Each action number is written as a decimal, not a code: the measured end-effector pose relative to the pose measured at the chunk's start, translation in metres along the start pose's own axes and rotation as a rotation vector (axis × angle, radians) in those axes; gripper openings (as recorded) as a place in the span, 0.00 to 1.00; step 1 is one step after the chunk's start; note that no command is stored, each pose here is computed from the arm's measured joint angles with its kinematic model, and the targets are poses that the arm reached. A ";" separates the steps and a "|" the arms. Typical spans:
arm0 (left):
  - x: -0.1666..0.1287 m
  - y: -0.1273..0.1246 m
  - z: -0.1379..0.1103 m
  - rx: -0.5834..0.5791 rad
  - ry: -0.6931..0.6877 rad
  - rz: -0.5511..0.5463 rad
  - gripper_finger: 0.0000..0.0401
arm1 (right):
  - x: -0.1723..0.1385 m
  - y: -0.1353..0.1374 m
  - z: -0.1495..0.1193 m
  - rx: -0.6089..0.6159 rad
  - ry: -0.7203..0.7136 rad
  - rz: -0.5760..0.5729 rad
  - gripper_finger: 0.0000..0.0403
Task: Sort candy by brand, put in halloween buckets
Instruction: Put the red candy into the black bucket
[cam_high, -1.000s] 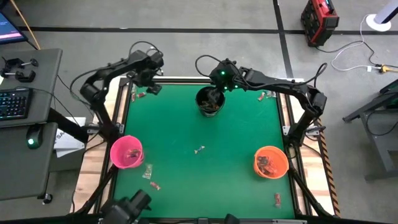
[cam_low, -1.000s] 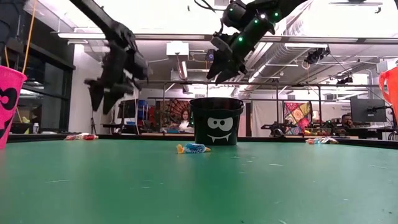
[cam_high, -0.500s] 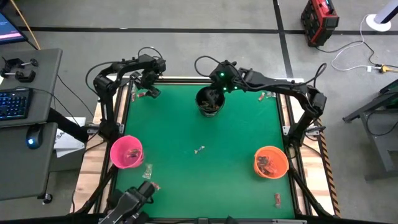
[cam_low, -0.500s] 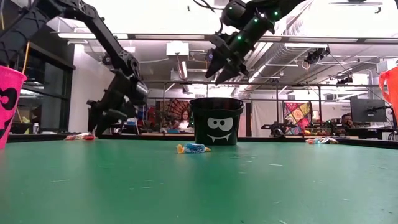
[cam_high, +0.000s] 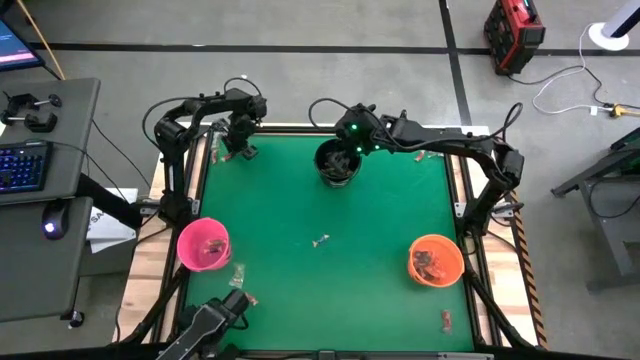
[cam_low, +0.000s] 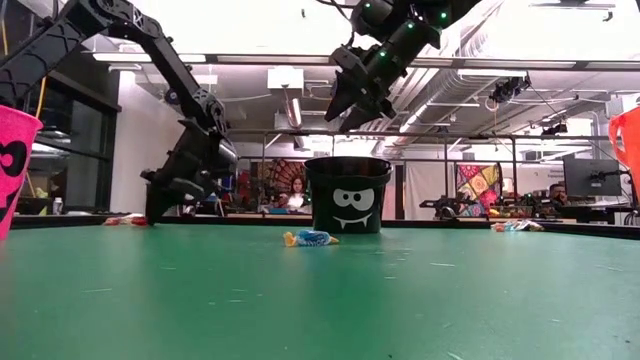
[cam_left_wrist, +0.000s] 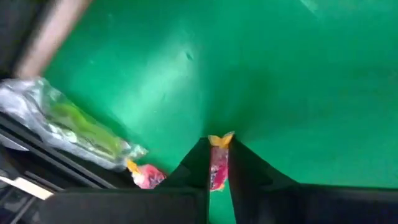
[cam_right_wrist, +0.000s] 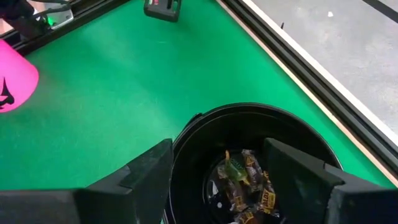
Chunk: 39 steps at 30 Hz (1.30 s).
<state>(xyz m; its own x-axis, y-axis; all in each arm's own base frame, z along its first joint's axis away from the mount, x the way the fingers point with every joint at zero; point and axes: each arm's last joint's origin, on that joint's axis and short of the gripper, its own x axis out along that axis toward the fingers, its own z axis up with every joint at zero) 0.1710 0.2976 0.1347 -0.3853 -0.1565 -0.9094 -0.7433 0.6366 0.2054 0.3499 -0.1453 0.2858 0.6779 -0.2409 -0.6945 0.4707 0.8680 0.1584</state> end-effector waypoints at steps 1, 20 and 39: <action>-0.002 0.000 -0.001 0.003 0.005 -0.008 0.04 | 0.000 0.000 0.000 -0.001 0.000 -0.003 0.60; -0.167 -0.076 -0.085 0.008 -1.067 -0.655 0.00 | -0.080 -0.003 0.022 0.003 -0.240 -0.024 0.60; -0.151 -0.228 -0.032 0.186 -1.172 -0.730 0.03 | -0.125 -0.025 0.016 0.103 -0.279 -0.347 0.60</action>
<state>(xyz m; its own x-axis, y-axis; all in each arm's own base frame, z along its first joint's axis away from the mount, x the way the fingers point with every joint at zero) 0.3808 0.1517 0.2370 0.7997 0.1648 -0.5774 -0.4573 0.7903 -0.4079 0.2627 -0.1435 0.3797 0.5895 -0.6300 -0.5055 0.7411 0.6708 0.0283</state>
